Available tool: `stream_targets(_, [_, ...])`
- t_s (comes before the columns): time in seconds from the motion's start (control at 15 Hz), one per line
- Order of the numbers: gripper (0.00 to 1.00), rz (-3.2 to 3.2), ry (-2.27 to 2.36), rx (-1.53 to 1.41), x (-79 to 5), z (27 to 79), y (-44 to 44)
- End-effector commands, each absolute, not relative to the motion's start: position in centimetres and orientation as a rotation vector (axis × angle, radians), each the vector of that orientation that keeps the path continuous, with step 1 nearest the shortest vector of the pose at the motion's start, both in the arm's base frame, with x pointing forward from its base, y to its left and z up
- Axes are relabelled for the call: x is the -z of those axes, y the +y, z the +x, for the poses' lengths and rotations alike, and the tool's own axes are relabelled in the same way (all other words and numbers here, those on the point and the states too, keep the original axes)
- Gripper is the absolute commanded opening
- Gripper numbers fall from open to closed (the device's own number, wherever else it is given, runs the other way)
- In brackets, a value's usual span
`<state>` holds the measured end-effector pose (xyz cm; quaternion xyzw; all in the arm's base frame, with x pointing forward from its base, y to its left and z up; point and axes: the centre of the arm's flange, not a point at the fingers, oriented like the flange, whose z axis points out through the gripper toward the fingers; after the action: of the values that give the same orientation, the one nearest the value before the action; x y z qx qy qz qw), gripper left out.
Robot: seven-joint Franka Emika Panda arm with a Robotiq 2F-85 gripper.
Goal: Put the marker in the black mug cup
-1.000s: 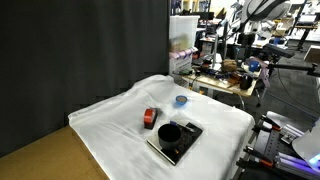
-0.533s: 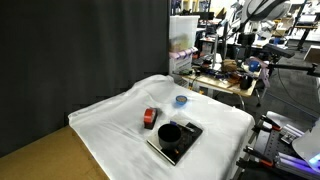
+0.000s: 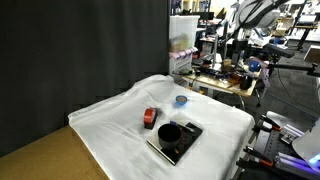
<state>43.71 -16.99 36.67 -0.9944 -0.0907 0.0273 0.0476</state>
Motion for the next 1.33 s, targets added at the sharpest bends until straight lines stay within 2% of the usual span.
stream_targets(0.0, [1.0,-3.012,-0.34,-0.044,-32.9,48.9,-17.9])
stream_targets(0.4, [1.0,-2.946,-0.534,0.057,-28.4,57.3,-14.4])
stream_targets(0.47, [1.0,-2.976,-0.481,0.023,-28.5,55.3,-13.7])
stream_targets(0.6, [1.0,-2.969,-0.512,0.036,-28.2,56.7,-13.2])
stream_targets(1.27, [1.0,-2.938,-0.539,0.079,-28.7,57.7,-12.5])
